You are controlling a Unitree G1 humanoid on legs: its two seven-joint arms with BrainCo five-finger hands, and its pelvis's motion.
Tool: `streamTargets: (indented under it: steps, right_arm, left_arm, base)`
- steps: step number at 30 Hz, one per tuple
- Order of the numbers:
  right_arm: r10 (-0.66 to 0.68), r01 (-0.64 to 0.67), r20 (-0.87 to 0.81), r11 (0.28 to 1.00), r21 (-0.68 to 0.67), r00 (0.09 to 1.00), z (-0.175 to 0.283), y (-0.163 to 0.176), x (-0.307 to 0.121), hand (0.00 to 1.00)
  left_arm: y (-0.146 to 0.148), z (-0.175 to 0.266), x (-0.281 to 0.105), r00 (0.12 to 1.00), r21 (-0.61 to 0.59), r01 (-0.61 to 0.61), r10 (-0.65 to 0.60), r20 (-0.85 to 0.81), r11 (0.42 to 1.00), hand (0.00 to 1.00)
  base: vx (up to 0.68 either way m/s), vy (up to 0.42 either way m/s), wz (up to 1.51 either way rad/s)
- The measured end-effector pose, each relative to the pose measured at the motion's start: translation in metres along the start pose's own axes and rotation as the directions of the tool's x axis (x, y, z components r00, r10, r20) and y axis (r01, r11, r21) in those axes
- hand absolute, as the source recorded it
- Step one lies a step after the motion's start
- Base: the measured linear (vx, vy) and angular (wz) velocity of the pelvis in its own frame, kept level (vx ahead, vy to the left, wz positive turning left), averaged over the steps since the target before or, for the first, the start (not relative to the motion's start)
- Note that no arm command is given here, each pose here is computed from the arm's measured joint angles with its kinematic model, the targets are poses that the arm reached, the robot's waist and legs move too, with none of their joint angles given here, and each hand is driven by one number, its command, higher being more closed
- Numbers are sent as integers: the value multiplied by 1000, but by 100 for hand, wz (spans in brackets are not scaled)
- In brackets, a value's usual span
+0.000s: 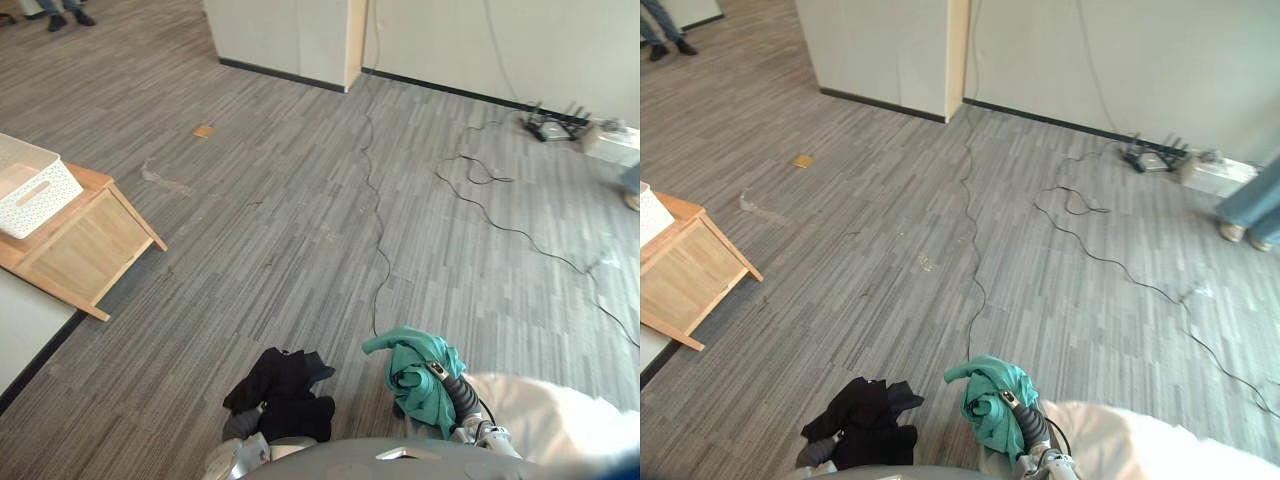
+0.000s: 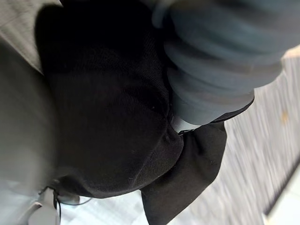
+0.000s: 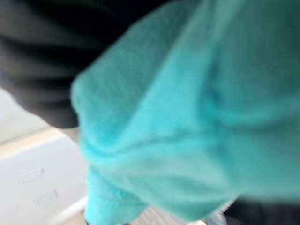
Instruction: Tidy the bed and pick cloth on bed and put in laundry
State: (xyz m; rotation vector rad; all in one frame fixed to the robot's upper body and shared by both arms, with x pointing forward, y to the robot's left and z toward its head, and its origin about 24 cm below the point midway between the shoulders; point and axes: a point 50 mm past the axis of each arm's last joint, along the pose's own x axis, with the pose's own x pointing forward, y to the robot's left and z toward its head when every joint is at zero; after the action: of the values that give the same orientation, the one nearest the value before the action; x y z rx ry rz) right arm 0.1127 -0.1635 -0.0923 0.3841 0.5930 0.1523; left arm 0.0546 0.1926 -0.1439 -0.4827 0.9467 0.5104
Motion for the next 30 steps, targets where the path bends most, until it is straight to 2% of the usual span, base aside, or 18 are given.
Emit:
streamTargets:
  steps: [1, 3, 10, 15, 16, 19, 21, 24, 28, 30]
  right_arm:
    - [5, -6, -20, 999, -34, 1000, 4, -6, 3, 100]
    - [23, -23, -8, 997, -77, 1000, 17, -8, 13, 100]
    - [37, -30, 53, 991, -127, 998, 38, -15, 14, 100]
    - [-19, 21, 18, 992, -121, 1000, 26, -29, -4, 100]
    - [-45, 45, 4, 994, -104, 999, 21, -32, -5, 100]
    - [-4, 6, 27, 998, -64, 1000, 22, -17, 10, 100]
    - [9, -8, 24, 999, -42, 1000, 19, -11, 15, 100]
    - [9, -9, -15, 1000, -30, 1000, 3, -10, 4, 100]
    - [6, -6, -20, 1000, -15, 1000, -6, -7, -2, 100]
    - [5, -5, -5, 1000, -7, 1000, -4, -6, 0, 100]
  left_arm:
    - [-9, -1, 2, 1000, -53, 13, -13, 9, 999, 100]
    - [-16, -1, 2, 999, -74, 38, -36, 22, 997, 100]
    - [-38, 26, 2, 978, -30, 134, -127, 166, 991, 100]
    - [-38, 23, -5, 976, -62, 127, -114, 187, 990, 100]
    - [-31, 24, -5, 979, -73, 97, -82, 185, 993, 100]
    - [-16, 39, 1, 977, -44, 40, -29, 209, 998, 100]
    - [-16, 41, 6, 980, -36, 17, -10, 199, 999, 100]
    - [-32, 38, 6, 980, -37, 54, -46, 194, 998, 100]
    - [-66, 56, 11, 964, 12, 153, -152, 220, 988, 100]
    - [-68, 54, 12, 966, 26, 160, -162, 200, 987, 100]
  base:
    - [659, -458, -12]
    - [574, -295, -62]
    - [597, -220, 10]
    - [627, -91, 36]
    - [1013, 47, 43]
    - [711, 51, 58]
    - [768, 1, 104]
    - [584, -82, 143]
    - [560, -249, 178]
    - [506, -354, 139]
